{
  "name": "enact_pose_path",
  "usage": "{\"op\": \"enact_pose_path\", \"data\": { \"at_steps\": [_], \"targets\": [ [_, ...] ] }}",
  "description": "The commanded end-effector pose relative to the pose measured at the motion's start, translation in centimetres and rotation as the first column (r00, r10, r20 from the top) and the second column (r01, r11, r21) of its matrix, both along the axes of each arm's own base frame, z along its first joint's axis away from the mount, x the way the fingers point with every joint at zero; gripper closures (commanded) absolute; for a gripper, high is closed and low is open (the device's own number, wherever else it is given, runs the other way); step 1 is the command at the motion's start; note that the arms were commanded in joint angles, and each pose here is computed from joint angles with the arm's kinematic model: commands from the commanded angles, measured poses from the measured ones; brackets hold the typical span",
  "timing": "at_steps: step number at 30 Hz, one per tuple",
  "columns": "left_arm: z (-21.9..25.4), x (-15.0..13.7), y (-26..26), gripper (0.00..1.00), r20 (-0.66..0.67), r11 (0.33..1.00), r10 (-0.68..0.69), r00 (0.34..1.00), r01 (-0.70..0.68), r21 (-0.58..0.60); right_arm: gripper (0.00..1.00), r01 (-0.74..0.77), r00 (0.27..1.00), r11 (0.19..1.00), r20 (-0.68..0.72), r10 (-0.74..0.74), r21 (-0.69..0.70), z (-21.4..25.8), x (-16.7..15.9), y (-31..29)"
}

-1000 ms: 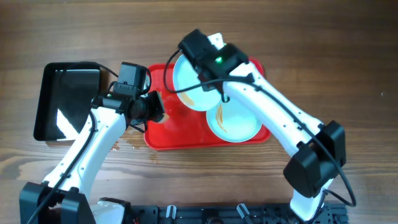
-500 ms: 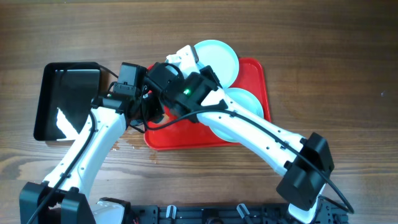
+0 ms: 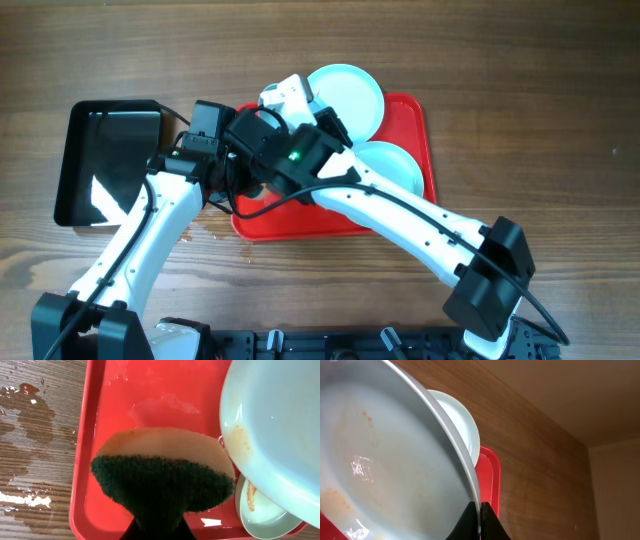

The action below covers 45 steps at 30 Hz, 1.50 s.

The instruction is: Clean dirty plates on tray and stack at the side

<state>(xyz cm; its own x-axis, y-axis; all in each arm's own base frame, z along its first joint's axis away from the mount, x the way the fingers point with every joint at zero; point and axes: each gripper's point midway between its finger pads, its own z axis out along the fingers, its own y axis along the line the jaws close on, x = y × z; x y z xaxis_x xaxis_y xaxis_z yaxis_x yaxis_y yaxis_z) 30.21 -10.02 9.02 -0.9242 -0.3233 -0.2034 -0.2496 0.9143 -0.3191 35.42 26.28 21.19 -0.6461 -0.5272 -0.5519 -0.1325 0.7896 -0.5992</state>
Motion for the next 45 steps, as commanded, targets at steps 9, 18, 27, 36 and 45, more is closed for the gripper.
{"op": "enact_pose_path", "data": {
  "at_steps": [9, 18, 27, 36, 45],
  "targets": [
    [1.0, 0.6, 0.0, 0.96, 0.035, 1.0, -0.01, 0.999, 0.01, -0.007, 0.96, 0.043, 0.99, 0.999, 0.134, -0.045, 0.015, 2.8, 0.8, -0.4],
    [1.0, 0.6, 0.0, 0.96, 0.036, 1.0, -0.01, 0.999, 0.01, -0.007, 0.96, 0.059, 0.983, 0.998, 0.173, -0.058, 0.0, 3.5, 1.0, -0.7],
    [1.0, 0.6, 0.0, 0.96, 0.036, 1.0, -0.01, 0.999, 0.01, -0.007, 0.96, 0.069, 0.967, 0.997, 0.248, -0.057, -0.038, 4.8, 0.7, -0.5],
    [1.0, 0.6, 0.0, 0.96, 0.036, 1.0, -0.01, 0.999, 0.01, -0.007, 0.96, 0.079, 0.945, 0.983, 0.328, -0.022, -0.163, 7.0, 0.5, -0.6],
    [1.0, 0.6, 0.0, 0.96, 0.035, 1.0, -0.01, 0.999, 0.01, -0.006, 0.96, -0.015, 0.981, 0.997, 0.193, 0.03, -0.081, 4.4, 0.3, 1.0]
  ]
}}
